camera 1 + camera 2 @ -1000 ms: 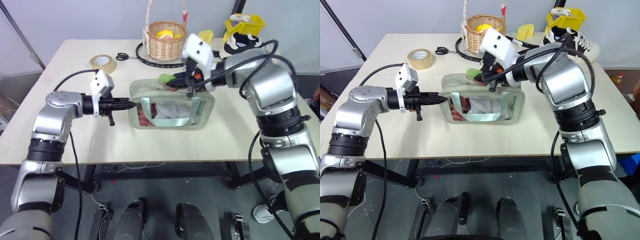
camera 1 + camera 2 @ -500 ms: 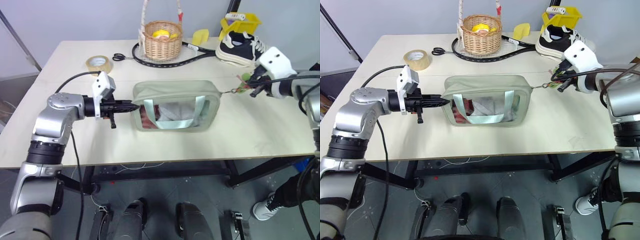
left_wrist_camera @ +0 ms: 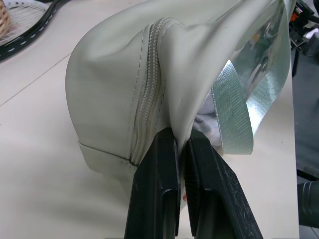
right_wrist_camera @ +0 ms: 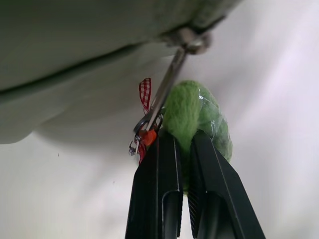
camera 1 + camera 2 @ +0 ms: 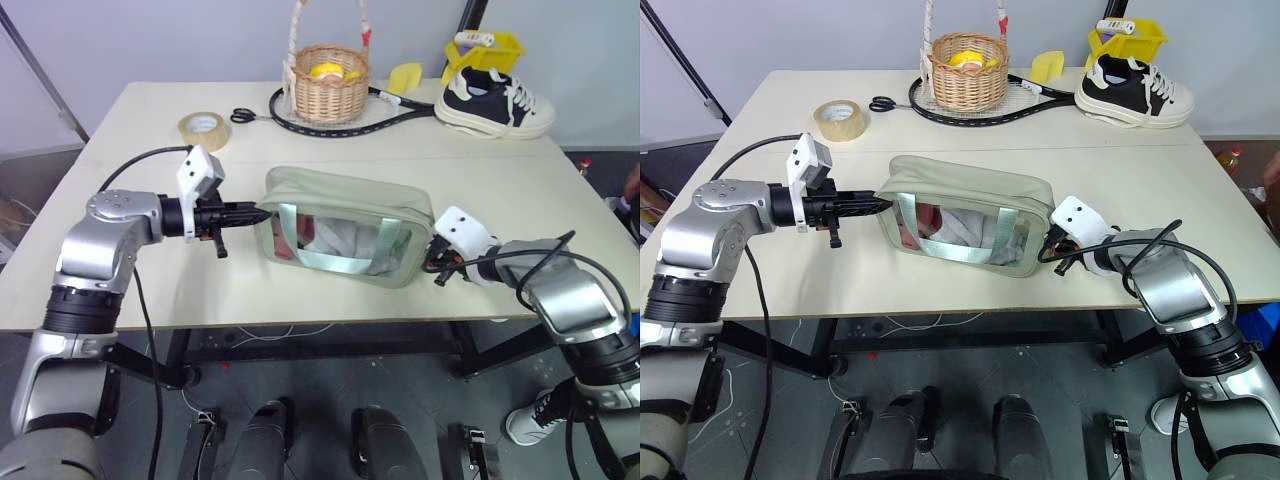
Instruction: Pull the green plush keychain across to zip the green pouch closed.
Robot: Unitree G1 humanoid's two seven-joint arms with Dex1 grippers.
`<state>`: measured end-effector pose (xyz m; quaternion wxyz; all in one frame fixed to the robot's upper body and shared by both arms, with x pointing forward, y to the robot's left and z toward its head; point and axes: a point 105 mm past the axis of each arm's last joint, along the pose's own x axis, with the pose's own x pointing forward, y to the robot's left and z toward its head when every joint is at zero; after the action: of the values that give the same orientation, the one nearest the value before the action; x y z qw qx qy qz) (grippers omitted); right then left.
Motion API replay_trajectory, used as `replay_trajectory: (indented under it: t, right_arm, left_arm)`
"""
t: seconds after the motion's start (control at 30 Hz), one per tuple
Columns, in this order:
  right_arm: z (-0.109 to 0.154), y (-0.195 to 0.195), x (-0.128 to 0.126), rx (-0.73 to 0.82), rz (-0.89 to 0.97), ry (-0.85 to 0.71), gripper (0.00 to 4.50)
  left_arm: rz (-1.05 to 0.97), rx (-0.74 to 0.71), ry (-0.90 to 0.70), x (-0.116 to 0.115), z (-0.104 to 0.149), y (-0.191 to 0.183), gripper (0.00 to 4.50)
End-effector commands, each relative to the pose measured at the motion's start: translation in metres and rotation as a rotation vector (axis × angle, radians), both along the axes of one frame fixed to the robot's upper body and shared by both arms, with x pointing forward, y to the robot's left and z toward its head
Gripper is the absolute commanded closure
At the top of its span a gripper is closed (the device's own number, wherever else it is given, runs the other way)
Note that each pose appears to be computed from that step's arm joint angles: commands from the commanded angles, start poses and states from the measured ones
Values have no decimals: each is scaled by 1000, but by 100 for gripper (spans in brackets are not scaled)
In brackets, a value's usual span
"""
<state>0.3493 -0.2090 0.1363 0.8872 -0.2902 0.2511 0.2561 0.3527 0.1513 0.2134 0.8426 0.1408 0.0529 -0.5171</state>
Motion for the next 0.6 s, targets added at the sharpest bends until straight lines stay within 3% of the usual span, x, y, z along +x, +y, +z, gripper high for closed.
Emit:
replay_trajectory:
  t: [0.03,0.13,0.27,0.37,0.4,0.5,0.6]
  right_arm:
    - [24,-20,9,16,-81,-70,446]
    - [49,-30,16,95,-138,-119,369]
    - [87,-32,15,217,-138,-179,176]
    - [117,-27,-5,290,-19,-209,28]
    - [124,-25,-13,297,33,-218,28]
    - [136,-20,-29,308,146,-224,20]
    - [141,-11,-41,315,244,-206,20]
  left_arm:
    - [13,-15,-52,-3,15,4,450]
    - [5,-21,-52,-5,16,1,450]
    - [3,-27,-52,-6,18,0,450]
    - [-5,-33,-49,-9,20,0,450]
    - [-11,-37,-39,-11,21,1,450]
    - [-50,-53,1,-22,27,2,343]
    - [-66,-43,-43,-30,38,6,204]
